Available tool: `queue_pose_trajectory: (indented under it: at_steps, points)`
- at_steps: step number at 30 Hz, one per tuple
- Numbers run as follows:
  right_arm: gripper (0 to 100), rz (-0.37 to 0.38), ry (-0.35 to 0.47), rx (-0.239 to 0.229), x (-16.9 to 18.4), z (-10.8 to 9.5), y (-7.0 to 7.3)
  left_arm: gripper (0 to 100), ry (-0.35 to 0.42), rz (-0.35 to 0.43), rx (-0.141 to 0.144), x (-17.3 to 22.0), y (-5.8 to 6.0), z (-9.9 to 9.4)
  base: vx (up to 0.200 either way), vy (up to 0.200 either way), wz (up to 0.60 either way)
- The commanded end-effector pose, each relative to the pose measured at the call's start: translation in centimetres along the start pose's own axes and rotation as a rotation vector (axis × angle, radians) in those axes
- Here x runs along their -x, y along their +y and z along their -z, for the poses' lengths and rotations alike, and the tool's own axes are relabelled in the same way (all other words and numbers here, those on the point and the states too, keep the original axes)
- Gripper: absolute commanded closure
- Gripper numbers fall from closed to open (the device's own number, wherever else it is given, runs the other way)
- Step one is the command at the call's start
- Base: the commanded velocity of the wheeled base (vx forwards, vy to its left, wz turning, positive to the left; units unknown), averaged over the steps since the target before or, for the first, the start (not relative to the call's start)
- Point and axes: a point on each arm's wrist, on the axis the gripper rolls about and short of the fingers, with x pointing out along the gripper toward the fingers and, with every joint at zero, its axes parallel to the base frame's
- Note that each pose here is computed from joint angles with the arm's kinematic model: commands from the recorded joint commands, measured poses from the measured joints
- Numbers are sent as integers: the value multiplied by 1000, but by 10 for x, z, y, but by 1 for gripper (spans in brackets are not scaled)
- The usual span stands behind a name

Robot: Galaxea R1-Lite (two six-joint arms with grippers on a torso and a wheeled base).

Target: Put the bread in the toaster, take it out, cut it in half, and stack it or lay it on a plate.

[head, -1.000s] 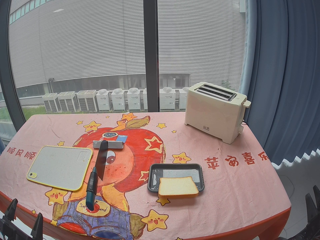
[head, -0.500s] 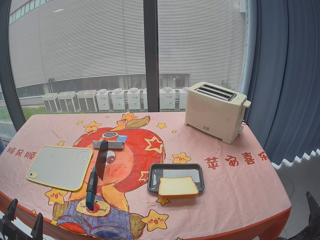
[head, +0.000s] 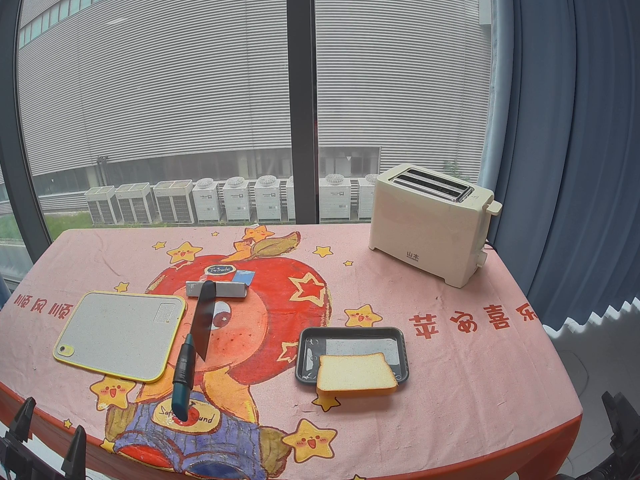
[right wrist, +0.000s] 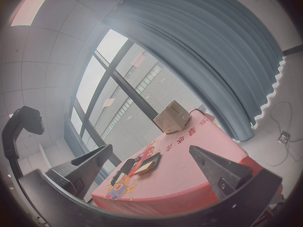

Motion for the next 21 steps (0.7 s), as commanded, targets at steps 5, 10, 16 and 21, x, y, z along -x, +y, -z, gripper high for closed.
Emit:
queue_pose_trajectory:
  at_steps: [5, 10, 16, 21]
  points:
    - [0, -26, 14, -32, 1, 1, 0, 0, 1, 0, 0, 0, 0, 5, 0, 0, 0]
    - [0, -42, 37, -73, 1, 2, 1, 0, 1, 0, 0, 0, 0, 5, 0, 0, 0]
    - [0, -60, 72, -127, 0, 2, 1, 0, 1, 0, 0, 0, 0, 5, 0, 0, 0]
    - [0, -51, 95, -181, -3, 1, 1, 0, 1, 0, 0, 0, 0, 5, 0, 0, 0]
